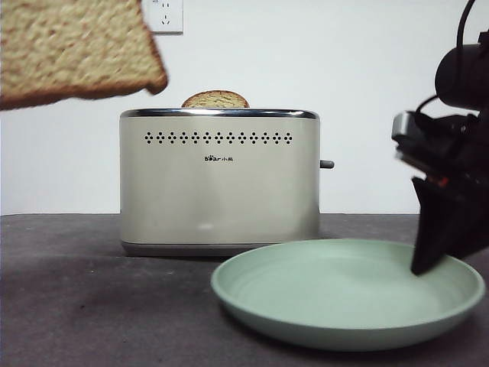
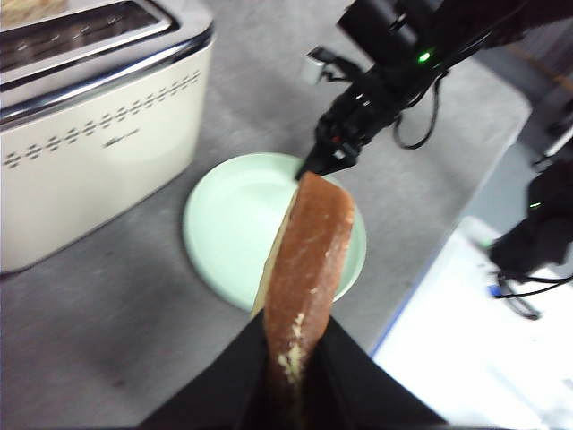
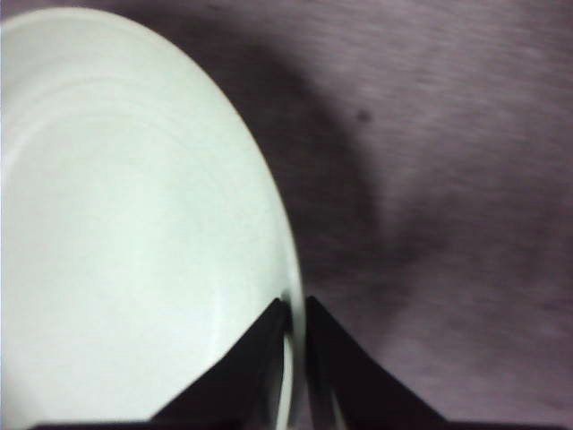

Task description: Take the bread from the toaster,put the bread on the plate,put the plate on the table

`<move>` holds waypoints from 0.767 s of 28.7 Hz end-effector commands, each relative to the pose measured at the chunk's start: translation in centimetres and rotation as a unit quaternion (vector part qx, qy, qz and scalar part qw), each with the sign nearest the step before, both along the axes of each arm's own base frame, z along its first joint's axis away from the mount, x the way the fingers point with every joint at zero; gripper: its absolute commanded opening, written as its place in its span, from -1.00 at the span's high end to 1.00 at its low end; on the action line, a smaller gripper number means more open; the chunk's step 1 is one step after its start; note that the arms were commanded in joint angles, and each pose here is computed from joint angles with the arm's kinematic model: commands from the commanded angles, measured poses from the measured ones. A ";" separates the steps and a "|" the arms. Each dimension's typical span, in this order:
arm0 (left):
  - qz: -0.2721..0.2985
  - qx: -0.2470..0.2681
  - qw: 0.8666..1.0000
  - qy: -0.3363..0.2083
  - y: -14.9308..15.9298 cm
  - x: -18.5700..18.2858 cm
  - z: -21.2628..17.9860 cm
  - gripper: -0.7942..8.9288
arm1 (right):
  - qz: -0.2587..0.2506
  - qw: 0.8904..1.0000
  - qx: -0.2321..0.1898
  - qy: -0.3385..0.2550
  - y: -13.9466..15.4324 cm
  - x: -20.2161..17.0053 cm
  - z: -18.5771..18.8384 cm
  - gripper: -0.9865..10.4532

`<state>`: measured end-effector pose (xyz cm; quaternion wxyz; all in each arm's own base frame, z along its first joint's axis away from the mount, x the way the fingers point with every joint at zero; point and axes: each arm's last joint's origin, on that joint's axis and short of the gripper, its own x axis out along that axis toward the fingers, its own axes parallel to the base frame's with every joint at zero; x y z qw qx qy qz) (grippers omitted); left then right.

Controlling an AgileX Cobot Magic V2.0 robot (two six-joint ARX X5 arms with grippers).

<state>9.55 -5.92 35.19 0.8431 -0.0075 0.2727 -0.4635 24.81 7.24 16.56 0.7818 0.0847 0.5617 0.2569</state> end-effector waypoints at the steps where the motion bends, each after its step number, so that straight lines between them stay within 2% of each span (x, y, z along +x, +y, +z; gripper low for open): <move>1: -0.014 -0.033 0.999 0.014 -0.4 0.4 0.5 0.83 | 0.018 0.999 0.019 -0.018 0.7 -0.3 1.1 0.82; 11: -0.064 -0.051 0.994 0.078 -2.2 3.7 -0.6 0.83 | 0.063 0.994 0.057 -0.073 3.8 -2.9 4.7 0.82; 22: -0.142 -0.046 0.974 0.168 -5.2 9.4 -4.8 0.83 | 0.099 0.983 0.107 -0.109 7.1 -4.4 6.3 0.82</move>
